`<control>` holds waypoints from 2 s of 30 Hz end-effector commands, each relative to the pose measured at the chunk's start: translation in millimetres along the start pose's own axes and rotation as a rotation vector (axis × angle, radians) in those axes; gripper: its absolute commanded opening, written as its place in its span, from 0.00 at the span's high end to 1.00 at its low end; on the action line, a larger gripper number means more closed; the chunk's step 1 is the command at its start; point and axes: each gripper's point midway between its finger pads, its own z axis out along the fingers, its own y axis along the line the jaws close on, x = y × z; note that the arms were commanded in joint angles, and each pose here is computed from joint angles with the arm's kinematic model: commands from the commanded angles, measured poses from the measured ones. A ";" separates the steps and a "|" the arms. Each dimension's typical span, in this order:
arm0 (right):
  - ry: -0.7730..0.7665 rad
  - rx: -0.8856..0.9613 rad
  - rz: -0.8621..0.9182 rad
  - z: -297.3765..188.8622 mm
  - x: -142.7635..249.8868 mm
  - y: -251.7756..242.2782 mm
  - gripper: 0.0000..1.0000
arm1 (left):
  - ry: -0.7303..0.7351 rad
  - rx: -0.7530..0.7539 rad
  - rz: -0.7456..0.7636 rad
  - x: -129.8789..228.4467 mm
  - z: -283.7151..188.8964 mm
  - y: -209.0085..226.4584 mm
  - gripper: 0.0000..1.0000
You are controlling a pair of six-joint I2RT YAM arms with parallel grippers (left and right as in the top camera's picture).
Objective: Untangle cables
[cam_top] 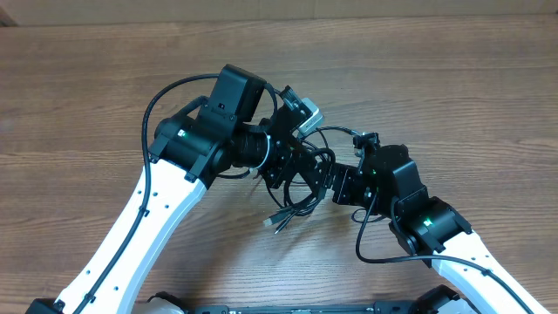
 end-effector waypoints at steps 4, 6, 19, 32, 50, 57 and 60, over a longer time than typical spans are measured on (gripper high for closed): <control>-0.054 0.220 0.025 -7.0 -2.7 -41.7 0.00 | -0.158 0.032 0.130 -19.9 -46.7 -37.9 0.96; -0.050 0.229 0.027 -7.3 -1.5 -43.5 0.00 | -0.193 0.014 0.150 -22.4 -58.8 -41.8 0.96; -0.036 0.241 0.030 -7.9 2.0 -46.4 0.00 | -0.240 -0.142 0.106 -16.5 -91.7 -22.7 0.96; -0.059 0.545 0.297 -38.7 11.5 -119.8 0.00 | 0.029 -0.112 -0.023 11.9 -16.1 46.0 0.63; -0.052 0.546 0.272 -40.0 9.7 -122.3 0.00 | 0.426 -0.305 0.236 67.0 109.2 154.3 0.36; -0.053 0.545 0.271 -39.8 9.4 -122.1 0.00 | 0.419 -0.294 0.282 66.6 127.9 164.3 0.32; -0.056 0.543 0.271 -39.6 8.7 -121.7 0.00 | 0.430 -0.275 0.295 70.6 138.6 163.5 0.32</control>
